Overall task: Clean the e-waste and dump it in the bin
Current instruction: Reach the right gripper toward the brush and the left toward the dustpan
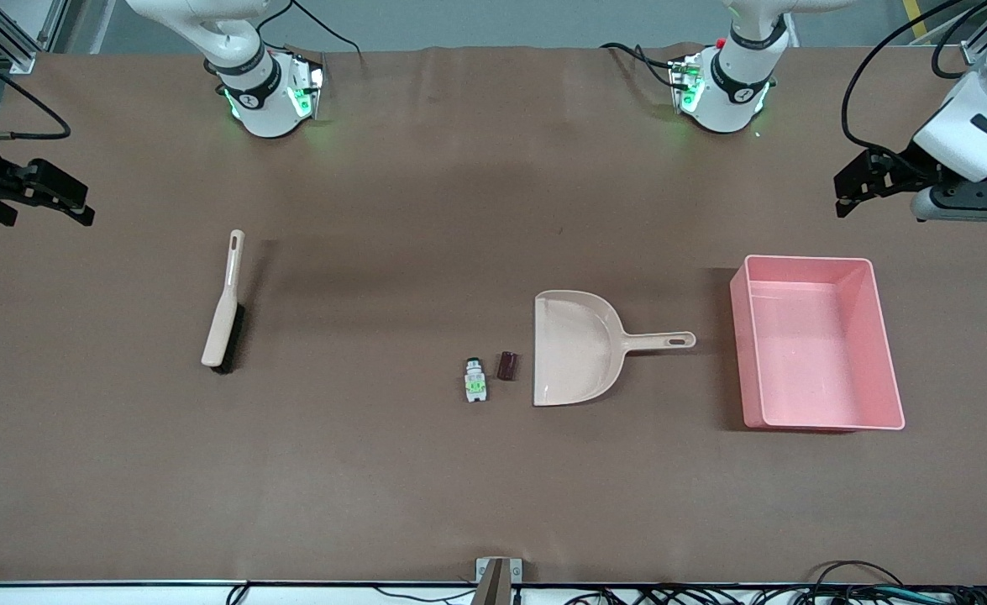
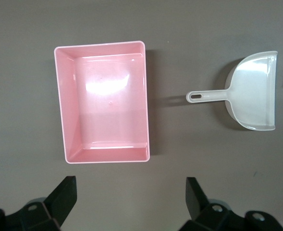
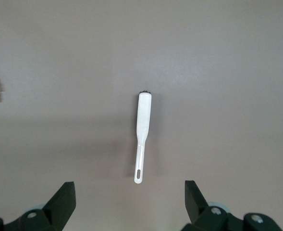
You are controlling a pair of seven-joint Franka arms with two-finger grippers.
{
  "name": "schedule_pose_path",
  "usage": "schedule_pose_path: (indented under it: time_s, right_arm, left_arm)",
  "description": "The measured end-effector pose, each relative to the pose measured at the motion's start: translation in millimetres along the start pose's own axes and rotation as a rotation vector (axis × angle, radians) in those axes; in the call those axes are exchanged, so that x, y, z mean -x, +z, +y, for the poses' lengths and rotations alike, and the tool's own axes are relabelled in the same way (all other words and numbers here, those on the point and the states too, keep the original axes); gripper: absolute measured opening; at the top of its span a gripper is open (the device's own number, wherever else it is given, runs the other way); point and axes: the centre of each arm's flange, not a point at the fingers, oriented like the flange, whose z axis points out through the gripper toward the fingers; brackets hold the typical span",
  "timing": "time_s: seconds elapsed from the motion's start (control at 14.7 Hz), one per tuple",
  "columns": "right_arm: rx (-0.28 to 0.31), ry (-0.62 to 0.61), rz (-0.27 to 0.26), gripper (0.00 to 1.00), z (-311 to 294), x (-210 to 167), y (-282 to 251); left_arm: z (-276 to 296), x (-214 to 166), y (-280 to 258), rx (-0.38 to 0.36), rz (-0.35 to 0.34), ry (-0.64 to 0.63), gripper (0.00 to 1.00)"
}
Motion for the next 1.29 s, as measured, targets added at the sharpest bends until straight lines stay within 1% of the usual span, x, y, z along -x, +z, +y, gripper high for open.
schedule_pose_path:
  time_s: [0.54, 0.68, 0.82, 1.02, 1.16, 1.29]
  right_arm:
    - [0.0, 0.002, 0.0, 1.0, 1.5, -0.3, 0.4]
    - [0.0, 0.0, -0.013, 1.0, 0.7, -3.6, 7.3]
    - [0.001, 0.0, -0.054, 1.0, 0.3, -12.9, 28.9]
    - [0.001, -0.017, -0.15, 1.0, 3.7, -37.0, 86.2]
    - [0.0, -0.019, -0.205, 1.0, 6.1, -51.0, 123.8]
    - [0.0, -0.019, -0.234, 1.0, 7.5, -61.0, 154.6]
  left_arm:
    - [-4.8, -6.9, 3.8, 0.002, -0.004, -0.004, 1.0]
    - [-4.4, -8.6, 7.2, 0.003, -0.01, -0.003, 1.0]
    - [-3.5, -11.7, 12.9, 0.004, -0.019, -0.001, 1.0]
    - [0.7, -16.9, 21.6, 0.012, -0.028, 0.006, 1.0]
    - [8.8, -26.8, 37.2, 0.023, -0.034, 0.019, 1.0]
    - [23.8, -41.8, 66.0, 0.03, -0.054, 0.046, 1.0]
